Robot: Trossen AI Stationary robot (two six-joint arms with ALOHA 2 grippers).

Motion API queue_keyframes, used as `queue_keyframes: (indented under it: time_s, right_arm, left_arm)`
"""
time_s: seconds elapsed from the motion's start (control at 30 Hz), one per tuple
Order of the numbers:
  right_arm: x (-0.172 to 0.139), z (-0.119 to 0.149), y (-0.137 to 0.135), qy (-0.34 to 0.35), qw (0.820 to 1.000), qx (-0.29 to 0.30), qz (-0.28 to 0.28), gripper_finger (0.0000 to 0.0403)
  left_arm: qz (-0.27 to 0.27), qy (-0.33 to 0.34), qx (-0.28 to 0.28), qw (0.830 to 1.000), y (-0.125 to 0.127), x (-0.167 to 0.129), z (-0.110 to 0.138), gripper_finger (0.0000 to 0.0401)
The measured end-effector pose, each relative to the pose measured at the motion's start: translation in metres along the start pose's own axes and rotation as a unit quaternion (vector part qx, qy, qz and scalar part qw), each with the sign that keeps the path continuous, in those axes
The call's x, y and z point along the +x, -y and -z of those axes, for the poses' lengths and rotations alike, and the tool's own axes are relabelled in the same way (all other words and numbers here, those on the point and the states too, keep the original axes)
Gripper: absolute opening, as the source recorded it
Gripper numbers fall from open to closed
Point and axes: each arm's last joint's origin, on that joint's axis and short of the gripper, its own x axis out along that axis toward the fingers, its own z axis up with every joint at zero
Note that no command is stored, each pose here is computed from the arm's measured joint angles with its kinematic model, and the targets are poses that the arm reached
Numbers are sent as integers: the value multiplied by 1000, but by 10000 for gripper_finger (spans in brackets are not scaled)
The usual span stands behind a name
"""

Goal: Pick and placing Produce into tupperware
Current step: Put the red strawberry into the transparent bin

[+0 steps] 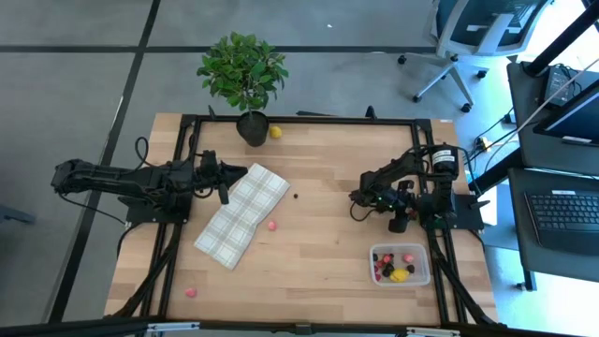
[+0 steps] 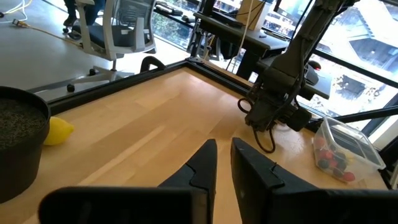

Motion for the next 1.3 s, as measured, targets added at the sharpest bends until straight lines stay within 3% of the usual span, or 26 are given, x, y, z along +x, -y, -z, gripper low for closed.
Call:
queue_keyframes:
  time_s: [0.33, 0.57, 1.3]
  right_arm:
    - [0, 0, 0, 0, 1000, 2, -1, 113]
    - [0, 0, 0, -1, 1000, 2, -1, 111]
    - [0, 2, 0, -11, 999, 32, 3, 84]
  left_arm:
    - [0, 0, 0, 1000, 0, 0, 0, 55]
    - [0, 0, 0, 1000, 0, 0, 0, 57]
    - [0, 0, 12, 1000, 0, 0, 0, 7]
